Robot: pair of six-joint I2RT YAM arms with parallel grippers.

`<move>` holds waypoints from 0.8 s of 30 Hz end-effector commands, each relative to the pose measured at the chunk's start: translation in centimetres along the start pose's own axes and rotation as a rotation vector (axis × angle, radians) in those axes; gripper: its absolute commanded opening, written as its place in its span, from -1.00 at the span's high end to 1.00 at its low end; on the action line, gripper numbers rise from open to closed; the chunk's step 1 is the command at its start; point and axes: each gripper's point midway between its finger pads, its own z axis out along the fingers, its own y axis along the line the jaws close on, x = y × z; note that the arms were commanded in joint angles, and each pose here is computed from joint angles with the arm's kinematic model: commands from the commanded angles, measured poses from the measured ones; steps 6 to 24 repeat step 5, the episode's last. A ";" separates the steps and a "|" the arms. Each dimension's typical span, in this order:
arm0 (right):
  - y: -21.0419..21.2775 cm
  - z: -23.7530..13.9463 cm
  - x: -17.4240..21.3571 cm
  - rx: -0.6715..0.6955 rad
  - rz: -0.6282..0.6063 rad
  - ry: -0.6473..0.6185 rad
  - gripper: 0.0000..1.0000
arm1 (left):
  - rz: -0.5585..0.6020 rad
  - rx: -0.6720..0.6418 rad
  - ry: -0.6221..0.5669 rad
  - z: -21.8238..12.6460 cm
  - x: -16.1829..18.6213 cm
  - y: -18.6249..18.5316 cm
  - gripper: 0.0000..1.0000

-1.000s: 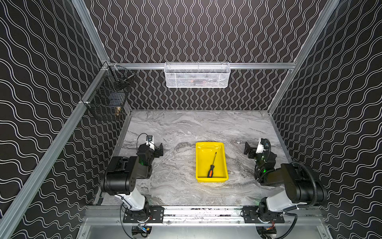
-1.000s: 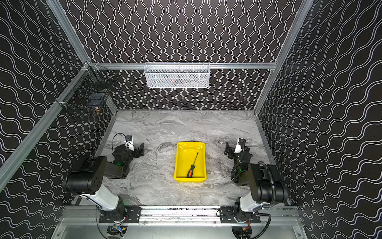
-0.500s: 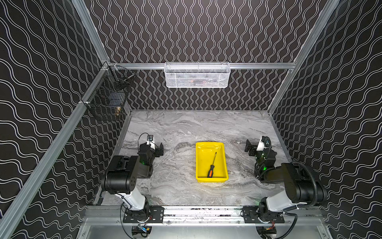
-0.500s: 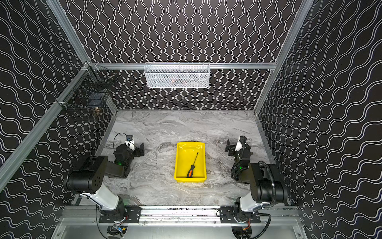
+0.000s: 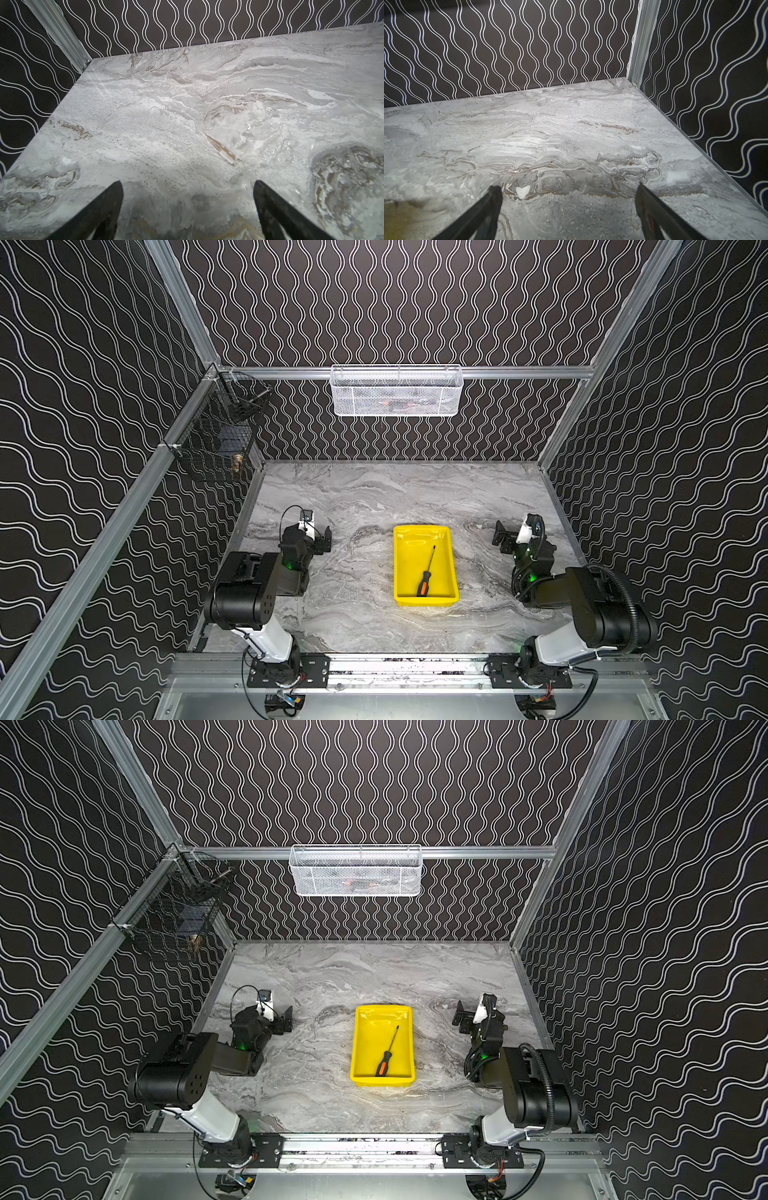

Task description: Put the screwdriver in the bin

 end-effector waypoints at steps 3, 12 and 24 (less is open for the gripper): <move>0.0 0.1 -0.5 0.002 -0.002 -0.017 -0.99 | 0.009 0.005 -0.008 0.0 -0.2 -0.1 -0.98; 0.0 0.1 -0.5 0.001 -0.002 -0.017 -0.99 | 0.009 0.005 -0.010 -0.1 -0.2 -0.1 -0.98; 0.0 0.1 -0.5 0.001 -0.002 -0.017 -0.99 | 0.009 0.005 -0.010 -0.1 -0.2 -0.1 -0.98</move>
